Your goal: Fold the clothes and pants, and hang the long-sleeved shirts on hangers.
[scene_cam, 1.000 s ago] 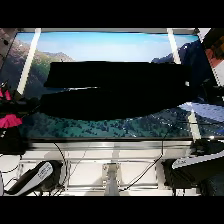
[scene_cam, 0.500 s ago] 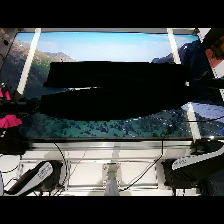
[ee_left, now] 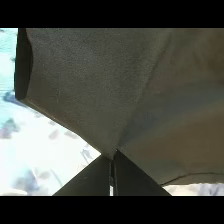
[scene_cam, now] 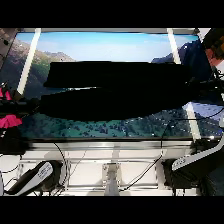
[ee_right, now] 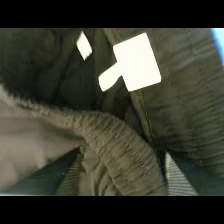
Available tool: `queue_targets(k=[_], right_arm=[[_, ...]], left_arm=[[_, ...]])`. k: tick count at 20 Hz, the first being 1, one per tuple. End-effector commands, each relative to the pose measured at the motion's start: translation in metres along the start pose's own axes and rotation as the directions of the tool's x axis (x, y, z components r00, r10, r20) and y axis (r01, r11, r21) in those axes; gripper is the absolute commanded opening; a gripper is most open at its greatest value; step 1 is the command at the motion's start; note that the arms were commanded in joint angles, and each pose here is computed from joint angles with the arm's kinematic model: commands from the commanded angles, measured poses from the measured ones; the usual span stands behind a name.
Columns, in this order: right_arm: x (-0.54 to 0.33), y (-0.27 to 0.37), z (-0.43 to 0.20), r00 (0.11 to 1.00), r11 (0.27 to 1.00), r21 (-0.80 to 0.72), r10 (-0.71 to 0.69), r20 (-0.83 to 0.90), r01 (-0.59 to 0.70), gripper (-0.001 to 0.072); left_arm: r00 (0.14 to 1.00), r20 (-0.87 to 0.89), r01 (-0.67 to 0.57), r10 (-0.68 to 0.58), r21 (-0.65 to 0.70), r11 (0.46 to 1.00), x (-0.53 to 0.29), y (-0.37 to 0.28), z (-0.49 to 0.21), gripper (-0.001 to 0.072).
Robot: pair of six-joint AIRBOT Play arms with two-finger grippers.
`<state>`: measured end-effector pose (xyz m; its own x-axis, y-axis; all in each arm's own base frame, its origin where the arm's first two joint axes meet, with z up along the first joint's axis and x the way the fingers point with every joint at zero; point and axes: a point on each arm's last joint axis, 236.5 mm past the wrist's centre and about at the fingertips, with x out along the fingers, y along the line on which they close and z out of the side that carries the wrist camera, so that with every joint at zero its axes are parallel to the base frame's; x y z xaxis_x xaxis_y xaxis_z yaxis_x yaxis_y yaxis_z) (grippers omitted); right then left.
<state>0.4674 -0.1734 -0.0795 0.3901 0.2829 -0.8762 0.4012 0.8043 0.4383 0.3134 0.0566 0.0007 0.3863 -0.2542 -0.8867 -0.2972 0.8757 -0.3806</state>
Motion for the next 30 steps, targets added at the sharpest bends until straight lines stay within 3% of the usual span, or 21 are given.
queue_targets(k=[1,4,12,18,19,20,22,23,24,25,29,30], right_arm=[[0.0,0.007,-0.028,0.992,0.999,-0.038,0.028,-0.119,-0.033,0.0305],[-0.007,0.011,-0.042,0.983,0.998,-0.038,0.042,-0.178,-0.049,0.0016],[-0.072,-0.074,-0.085,0.942,0.953,0.237,-0.105,-0.32,0.187,0.0017],[-0.084,-0.096,-0.086,0.947,0.923,0.323,-0.106,-0.303,0.207,0.0018],[-0.082,-0.096,-0.082,0.951,0.925,0.321,-0.11,-0.289,0.205,0.0038],[-0.082,-0.095,-0.08,0.954,0.925,0.322,-0.111,-0.279,0.201,0.0123],[-0.086,-0.095,-0.07,0.961,0.921,0.333,-0.121,-0.25,0.202,0.0477],[-0.094,-0.094,-0.062,0.965,0.924,0.325,-0.128,-0.231,0.2,0.053],[-0.105,-0.093,-0.052,0.967,0.929,0.31,-0.143,-0.209,0.204,0.053],[-0.117,-0.091,-0.043,0.969,0.933,0.294,-0.16,-0.186,0.21,0.053],[-0.153,-0.064,-0.004,0.99,0.956,0.257,-0.133,-0.053,0.142,0.0497],[-0.155,-0.053,-0.001,0.994,0.964,0.244,-0.098,-0.042,0.105,0.0354]], left_arm=[[1.0,0.0,0.0,0.0,0.001,1.0,0.0,0.0,0.0,0.0005],[1.0,0.0,0.0,0.0,0.001,1.0,0.0,0.0,0.0,0.0005],[0.993,-0.037,-0.107,0.109,0.049,0.993,0.003,0.027,-0.011,0.0004],[0.992,-0.108,-0.068,0.067,-0.004,0.998,0.028,0.027,-0.045,0.0005],[0.993,-0.102,-0.068,0.067,-0.009,0.998,0.031,0.028,-0.045,0.0005],[0.994,-0.086,-0.072,0.071,-0.01,0.997,0.032,0.029,-0.042,0.0005],[0.997,-0.004,-0.072,0.072,-0.021,0.997,0.03,0.029,-0.022,0.0033],[0.997,0.037,-0.064,0.065,-0.03,0.997,0.027,0.027,-0.011,0.0164],[0.996,0.069,-0.059,0.06,-0.026,0.998,0.021,0.023,0.0,0.03],[0.994,0.094,-0.059,0.06,-0.015,0.998,0.014,0.02,0.011,0.0339],[0.985,0.164,-0.053,0.048,0.03,0.998,-0.019,0.005,0.041,0.0343],[0.985,0.165,-0.051,0.044,0.037,0.998,-0.023,0.002,0.041,0.0323]])
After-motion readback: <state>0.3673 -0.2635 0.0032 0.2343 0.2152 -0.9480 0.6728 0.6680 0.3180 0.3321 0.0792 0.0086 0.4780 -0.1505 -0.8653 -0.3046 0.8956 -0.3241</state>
